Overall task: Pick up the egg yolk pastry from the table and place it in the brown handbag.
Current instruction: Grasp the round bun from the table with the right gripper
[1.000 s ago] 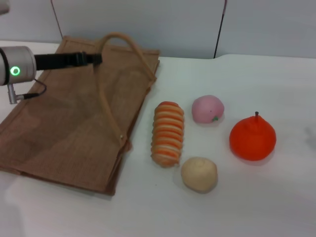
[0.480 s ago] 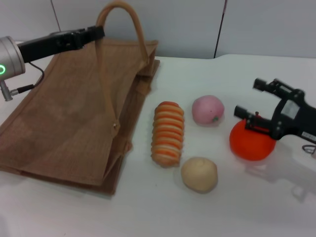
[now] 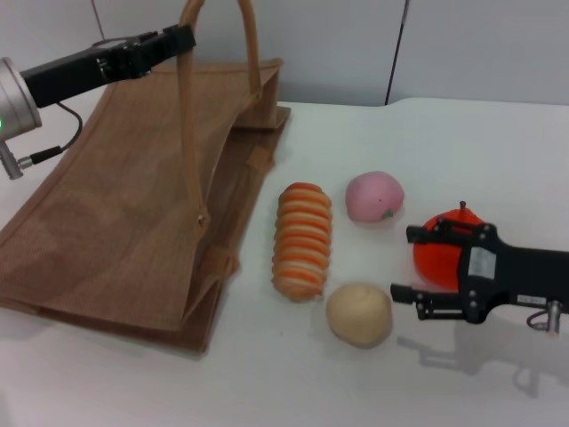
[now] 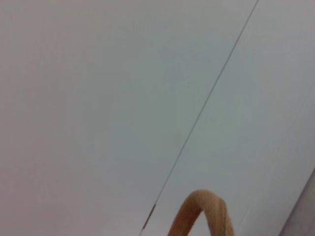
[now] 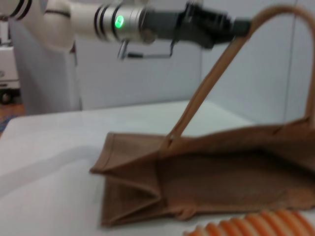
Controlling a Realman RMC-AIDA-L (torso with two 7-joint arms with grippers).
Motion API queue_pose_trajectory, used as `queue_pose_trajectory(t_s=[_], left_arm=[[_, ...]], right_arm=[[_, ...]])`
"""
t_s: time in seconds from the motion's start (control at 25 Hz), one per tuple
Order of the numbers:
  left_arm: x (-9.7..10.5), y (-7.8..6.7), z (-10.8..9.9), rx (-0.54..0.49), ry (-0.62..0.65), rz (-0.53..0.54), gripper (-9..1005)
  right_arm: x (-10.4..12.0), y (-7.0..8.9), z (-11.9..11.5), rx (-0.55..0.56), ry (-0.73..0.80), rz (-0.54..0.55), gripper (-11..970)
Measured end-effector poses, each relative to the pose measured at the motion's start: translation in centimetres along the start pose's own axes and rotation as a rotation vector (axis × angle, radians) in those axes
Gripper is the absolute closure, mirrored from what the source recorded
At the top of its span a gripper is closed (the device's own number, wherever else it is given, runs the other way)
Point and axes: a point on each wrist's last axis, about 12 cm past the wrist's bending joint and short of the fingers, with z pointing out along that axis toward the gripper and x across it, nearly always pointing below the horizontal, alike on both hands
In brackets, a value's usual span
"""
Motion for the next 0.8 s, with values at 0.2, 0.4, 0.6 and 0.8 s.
queue_pose_trajectory(t_s=[0.2, 0.4, 0.6, 0.8], left_arm=[[-0.3, -0.2, 0.3, 0.014, -0.003, 0.006, 880], [-0.2, -0.2, 0.6, 0.021, -0.003, 0.000, 881], [-0.2, -0.3, 0.6, 0.024, -0.003, -0.001, 881], [-0.3, -0.4, 0.7, 0.035, -0.006, -0.001, 881]], right_arm=[[-0.2, -0.3, 0.9, -0.038, 0.051, 0.012, 103], [0.0, -0.3, 2.2, -0.062, 0.109, 0.026, 101], [0.0, -0.6, 3.3, -0.086, 0.181, 0.057, 98], [-0.2, -0.6, 3.9, -0.111, 0.203, 0.058, 95]])
